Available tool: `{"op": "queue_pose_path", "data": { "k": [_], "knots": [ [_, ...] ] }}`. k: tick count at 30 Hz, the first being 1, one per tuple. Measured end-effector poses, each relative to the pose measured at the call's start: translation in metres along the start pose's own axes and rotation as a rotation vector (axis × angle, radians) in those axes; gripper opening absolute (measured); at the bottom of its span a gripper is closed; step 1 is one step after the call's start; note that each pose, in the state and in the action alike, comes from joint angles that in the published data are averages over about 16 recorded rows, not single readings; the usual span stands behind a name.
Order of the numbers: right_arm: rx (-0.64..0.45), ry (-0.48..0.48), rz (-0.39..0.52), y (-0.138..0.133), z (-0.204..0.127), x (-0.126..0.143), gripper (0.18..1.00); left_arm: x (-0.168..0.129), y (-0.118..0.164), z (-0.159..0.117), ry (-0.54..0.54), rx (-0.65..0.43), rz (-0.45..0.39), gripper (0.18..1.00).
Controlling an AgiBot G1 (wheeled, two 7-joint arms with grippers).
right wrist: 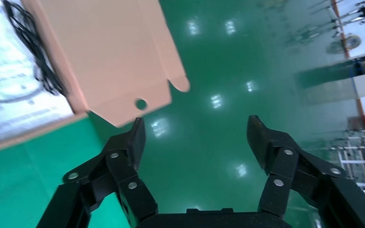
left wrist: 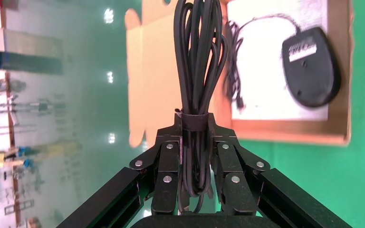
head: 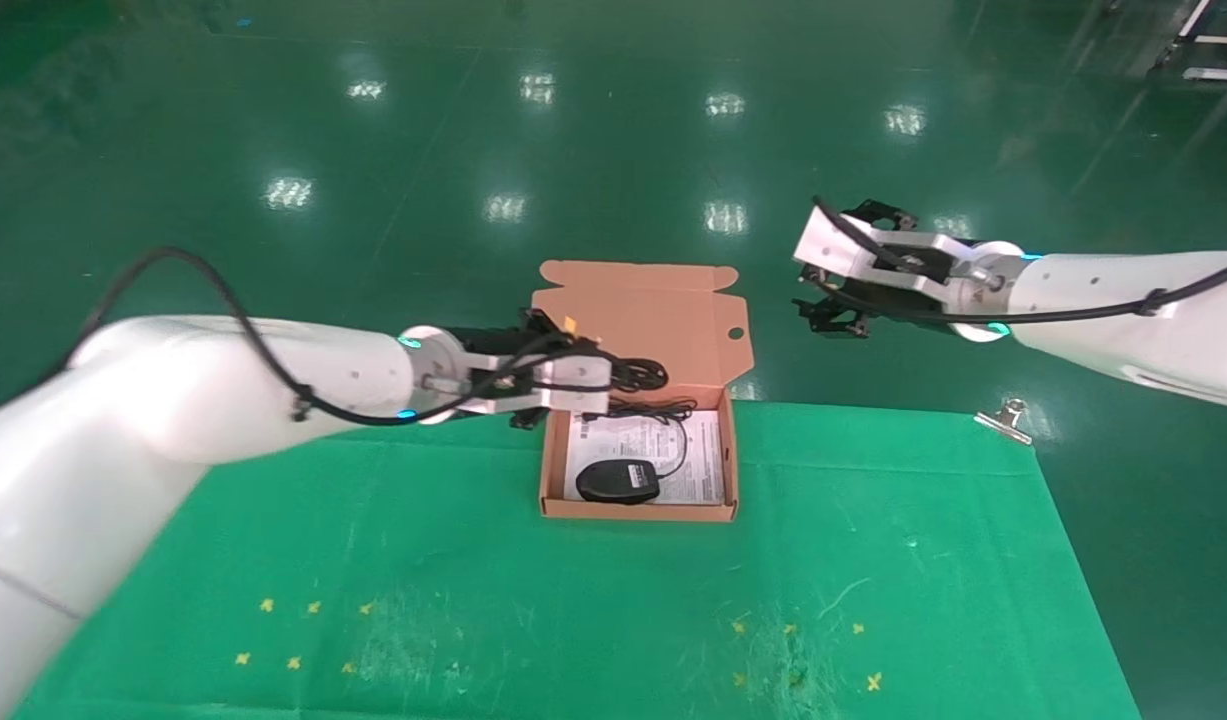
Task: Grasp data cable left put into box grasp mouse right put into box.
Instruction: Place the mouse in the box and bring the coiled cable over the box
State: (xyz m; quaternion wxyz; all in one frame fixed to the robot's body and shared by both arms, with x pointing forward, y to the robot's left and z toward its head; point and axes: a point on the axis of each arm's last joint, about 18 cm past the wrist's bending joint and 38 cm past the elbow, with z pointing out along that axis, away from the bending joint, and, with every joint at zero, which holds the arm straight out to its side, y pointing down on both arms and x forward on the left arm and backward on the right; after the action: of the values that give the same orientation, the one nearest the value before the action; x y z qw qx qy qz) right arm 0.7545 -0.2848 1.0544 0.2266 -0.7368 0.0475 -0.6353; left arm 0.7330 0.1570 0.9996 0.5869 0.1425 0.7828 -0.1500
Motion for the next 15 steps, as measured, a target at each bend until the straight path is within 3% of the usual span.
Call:
{"op": "queue_pose_path", "data": {
  "k": [7, 15],
  "knots": [
    [-0.021, 0.025, -0.018, 0.011, -0.022, 0.016, 0.839, 0.017, -0.021, 0.031, 0.018, 0.039, 0.041, 0.271],
    [-0.036, 0.029, -0.029, 0.013, -0.042, 0.019, 0.949, 0.038, -0.031, 0.048, 0.035, 0.064, 0.079, 0.271]
  ]
}}
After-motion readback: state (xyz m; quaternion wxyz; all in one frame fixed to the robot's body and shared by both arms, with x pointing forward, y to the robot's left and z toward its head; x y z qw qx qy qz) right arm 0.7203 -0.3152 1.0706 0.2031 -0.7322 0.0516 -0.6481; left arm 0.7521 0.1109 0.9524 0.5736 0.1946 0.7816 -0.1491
